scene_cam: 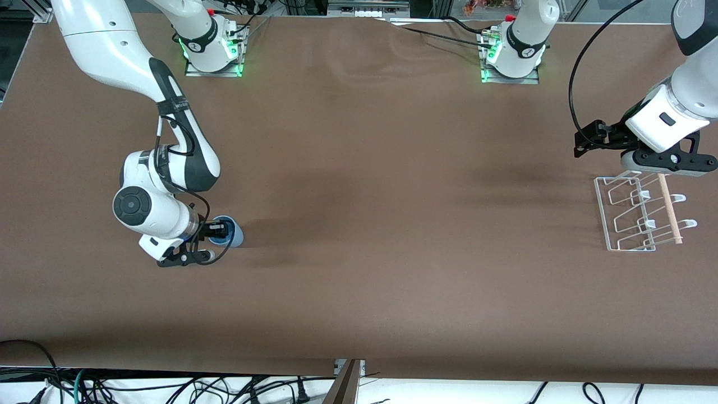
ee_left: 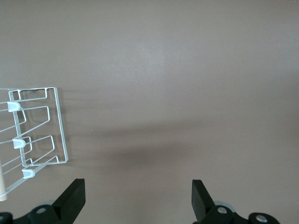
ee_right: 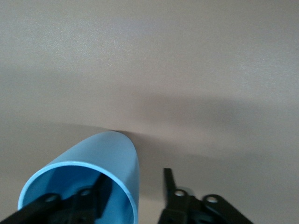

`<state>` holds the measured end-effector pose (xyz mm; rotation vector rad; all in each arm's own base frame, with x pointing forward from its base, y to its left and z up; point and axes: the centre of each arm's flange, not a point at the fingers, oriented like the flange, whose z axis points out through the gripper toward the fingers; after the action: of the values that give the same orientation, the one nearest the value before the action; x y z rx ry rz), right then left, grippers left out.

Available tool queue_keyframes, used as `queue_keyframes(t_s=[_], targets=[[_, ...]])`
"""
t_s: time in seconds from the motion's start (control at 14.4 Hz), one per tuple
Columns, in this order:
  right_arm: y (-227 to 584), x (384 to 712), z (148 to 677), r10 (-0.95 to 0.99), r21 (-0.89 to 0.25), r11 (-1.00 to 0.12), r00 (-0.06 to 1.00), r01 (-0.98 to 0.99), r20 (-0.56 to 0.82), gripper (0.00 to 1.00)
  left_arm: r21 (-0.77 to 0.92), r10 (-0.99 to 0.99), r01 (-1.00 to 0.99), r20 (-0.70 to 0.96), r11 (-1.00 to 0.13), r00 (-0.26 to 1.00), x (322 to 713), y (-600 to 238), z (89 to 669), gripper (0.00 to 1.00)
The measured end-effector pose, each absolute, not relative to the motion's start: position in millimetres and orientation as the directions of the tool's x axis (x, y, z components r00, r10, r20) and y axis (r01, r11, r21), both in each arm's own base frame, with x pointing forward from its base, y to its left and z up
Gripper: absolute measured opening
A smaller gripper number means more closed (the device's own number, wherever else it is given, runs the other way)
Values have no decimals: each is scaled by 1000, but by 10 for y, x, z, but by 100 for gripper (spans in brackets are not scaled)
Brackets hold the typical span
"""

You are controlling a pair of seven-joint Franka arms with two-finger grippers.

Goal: Transfer cup to left arm and place on rack
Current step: 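Reach the right gripper down and grasp the blue cup's base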

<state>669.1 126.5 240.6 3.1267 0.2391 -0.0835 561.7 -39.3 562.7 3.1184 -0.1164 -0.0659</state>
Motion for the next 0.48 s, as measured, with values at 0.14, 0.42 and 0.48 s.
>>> queue_keyframes(t_s=[0.14,0.42,0.48], targets=[[1262,6690,2391,150,1,-989,987,150,-55,26,22,-75,-74,-41,-997,996,5617,-393,5627,100],[1265,6709,2410,128,1,-992,991,128,-49,5,22,-75,-74,-41,-997,996,5617,-393,5627,100],[1268,6729,2439,112,1,-994,993,112,-43,5,22,-75,-74,-41,-997,996,5617,-393,5627,100]])
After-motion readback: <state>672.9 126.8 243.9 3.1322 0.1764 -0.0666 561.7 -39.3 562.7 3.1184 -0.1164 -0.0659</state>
